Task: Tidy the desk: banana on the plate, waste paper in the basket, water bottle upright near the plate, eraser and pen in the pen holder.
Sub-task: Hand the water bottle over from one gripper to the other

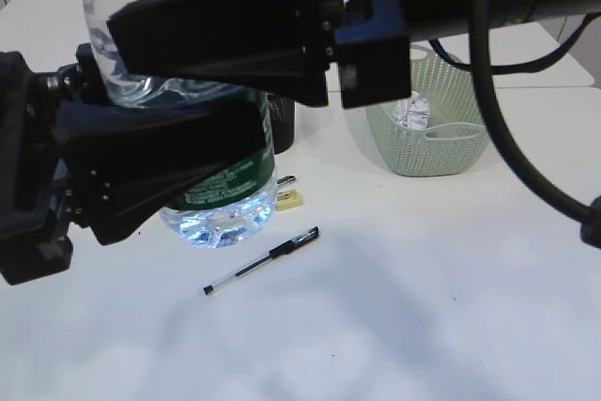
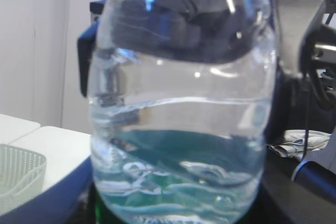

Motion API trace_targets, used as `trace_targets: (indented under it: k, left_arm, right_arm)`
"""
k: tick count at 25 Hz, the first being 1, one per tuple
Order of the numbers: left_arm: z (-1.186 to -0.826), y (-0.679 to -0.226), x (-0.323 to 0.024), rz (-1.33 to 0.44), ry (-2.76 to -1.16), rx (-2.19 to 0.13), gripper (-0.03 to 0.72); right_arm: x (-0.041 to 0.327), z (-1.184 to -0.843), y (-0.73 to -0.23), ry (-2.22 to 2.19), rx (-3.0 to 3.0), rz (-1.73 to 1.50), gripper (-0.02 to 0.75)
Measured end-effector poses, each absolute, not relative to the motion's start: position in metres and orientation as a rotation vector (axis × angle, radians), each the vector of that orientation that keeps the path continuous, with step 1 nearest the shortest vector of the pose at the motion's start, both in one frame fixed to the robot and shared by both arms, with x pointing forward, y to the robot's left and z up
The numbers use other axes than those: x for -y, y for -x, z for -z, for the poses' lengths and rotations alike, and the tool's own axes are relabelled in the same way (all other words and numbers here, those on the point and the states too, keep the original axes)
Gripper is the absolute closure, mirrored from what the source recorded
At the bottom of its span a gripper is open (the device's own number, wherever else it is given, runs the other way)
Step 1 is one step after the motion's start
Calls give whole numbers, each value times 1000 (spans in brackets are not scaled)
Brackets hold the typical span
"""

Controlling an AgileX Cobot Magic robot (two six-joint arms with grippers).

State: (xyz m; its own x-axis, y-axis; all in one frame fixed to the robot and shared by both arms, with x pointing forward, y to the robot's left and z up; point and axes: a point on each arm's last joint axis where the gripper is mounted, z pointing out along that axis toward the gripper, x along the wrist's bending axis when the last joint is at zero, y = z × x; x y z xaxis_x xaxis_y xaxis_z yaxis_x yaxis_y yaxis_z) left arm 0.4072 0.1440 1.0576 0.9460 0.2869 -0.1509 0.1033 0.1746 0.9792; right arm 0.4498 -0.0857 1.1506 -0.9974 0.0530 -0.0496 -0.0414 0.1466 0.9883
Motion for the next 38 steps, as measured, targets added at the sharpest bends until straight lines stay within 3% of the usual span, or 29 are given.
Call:
trace_targets:
  k: [7, 17, 38]
  left_arm:
    - [-1059, -410, -145, -207, -1384, -321, 255]
    - [-1055, -415, -146, -242, -1414, -354, 258]
    - [-1055, -430, -154, -407, -1379, -479, 260]
  right_arm:
    - [85, -1152, -452, -40, -2297, -2001, 262]
    - [85, -1156, -455, -96, -2263, -2028, 160]
    - [117, -1165, -456, -238, -2289, -1789, 151]
